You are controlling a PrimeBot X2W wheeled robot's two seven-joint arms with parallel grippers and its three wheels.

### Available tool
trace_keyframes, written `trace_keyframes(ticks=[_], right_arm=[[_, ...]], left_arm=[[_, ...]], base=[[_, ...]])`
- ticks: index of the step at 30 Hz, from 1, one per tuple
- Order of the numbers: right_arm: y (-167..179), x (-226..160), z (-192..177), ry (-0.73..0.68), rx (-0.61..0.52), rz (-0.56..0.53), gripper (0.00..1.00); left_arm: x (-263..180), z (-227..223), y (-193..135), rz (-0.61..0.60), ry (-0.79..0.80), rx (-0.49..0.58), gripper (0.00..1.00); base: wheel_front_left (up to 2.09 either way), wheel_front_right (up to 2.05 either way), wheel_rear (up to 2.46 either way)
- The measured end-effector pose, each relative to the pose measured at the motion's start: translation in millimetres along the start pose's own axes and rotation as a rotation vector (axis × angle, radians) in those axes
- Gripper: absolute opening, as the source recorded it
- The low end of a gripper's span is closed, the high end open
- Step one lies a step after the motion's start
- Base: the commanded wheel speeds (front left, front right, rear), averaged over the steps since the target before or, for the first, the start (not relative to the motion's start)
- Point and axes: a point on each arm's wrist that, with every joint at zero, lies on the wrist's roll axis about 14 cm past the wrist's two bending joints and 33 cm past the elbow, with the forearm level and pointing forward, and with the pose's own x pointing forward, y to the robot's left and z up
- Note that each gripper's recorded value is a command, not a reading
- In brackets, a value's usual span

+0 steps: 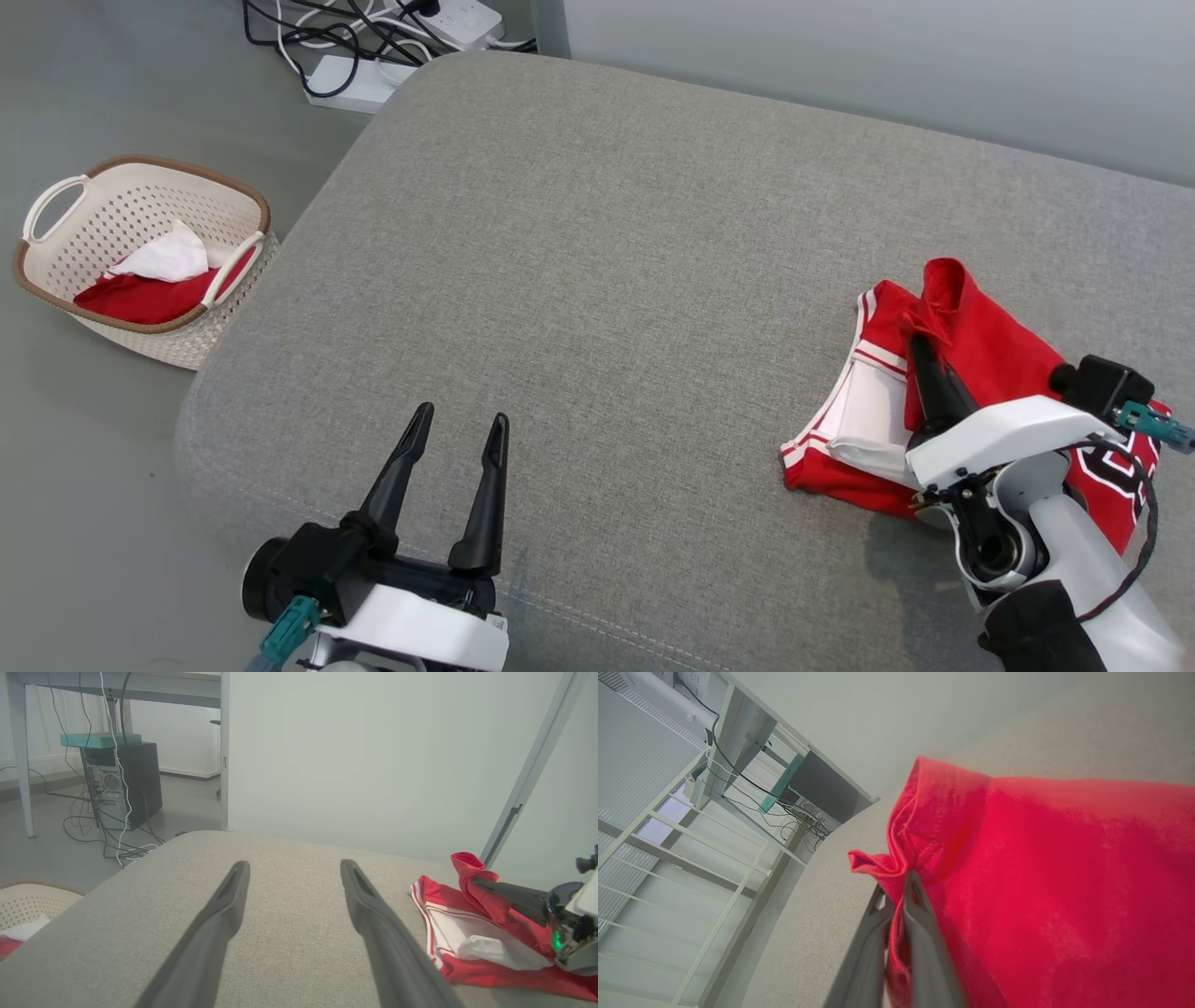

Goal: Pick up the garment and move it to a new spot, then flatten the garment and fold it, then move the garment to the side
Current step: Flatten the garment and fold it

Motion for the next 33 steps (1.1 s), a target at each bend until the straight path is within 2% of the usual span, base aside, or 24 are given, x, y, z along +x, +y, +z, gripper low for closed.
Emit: trace_keyframes(ticks=[10,11,12,13,14,15,16,26,29,33], right_arm=[[-4,3,-25,0.073,-0.018,-0.028,0.0],[-4,4,-26,0.077,-0.019,-0.029,0.19],[-3,4,-27,0.079,-0.017,-0.03,0.19],[-4,4,-28,0.084,-0.017,-0.032,0.39],[-3,3,-30,0.091,-0.016,-0.03,0.5],[-2,3,-33,0.098,-0.008,-0.029,0.87],[-1,2,-35,0.104,0.003,-0.027,1.0],[25,-8,-55,0.18,0.046,0.039,1.0],[37,-11,-53,0.165,0.017,0.077,1.0],[34,-17,-37,0.075,-0.106,0.092,1.0]], left_arm=[[-2,-1,-1,0.005,0.003,-0.006,1.0],[-3,-1,-1,0.004,0.004,-0.006,1.0],[-3,-1,-2,0.002,0.004,-0.006,1.0],[-3,-1,-2,0.001,0.004,-0.007,1.0],[-3,-1,-2,0.001,0.004,-0.007,1.0],[-3,-1,-2,0.0,0.004,-0.007,1.0],[-3,-1,-2,0.0,0.004,-0.008,1.0],[-3,0,-5,-0.012,-0.002,-0.012,1.0],[-1,2,-7,-0.022,-0.008,-0.013,1.0],[3,2,-13,-0.041,-0.012,-0.01,1.0]], base=[[0.0,0.0,0.0],[0.0,0.0,0.0],[0.0,0.0,0.0],[0.0,0.0,0.0],[0.0,0.0,0.0],[0.0,0.0,0.0],[0.0,0.0,0.0],[0.0,0.0,0.0],[0.0,0.0,0.0],[0.0,0.0,0.0]])
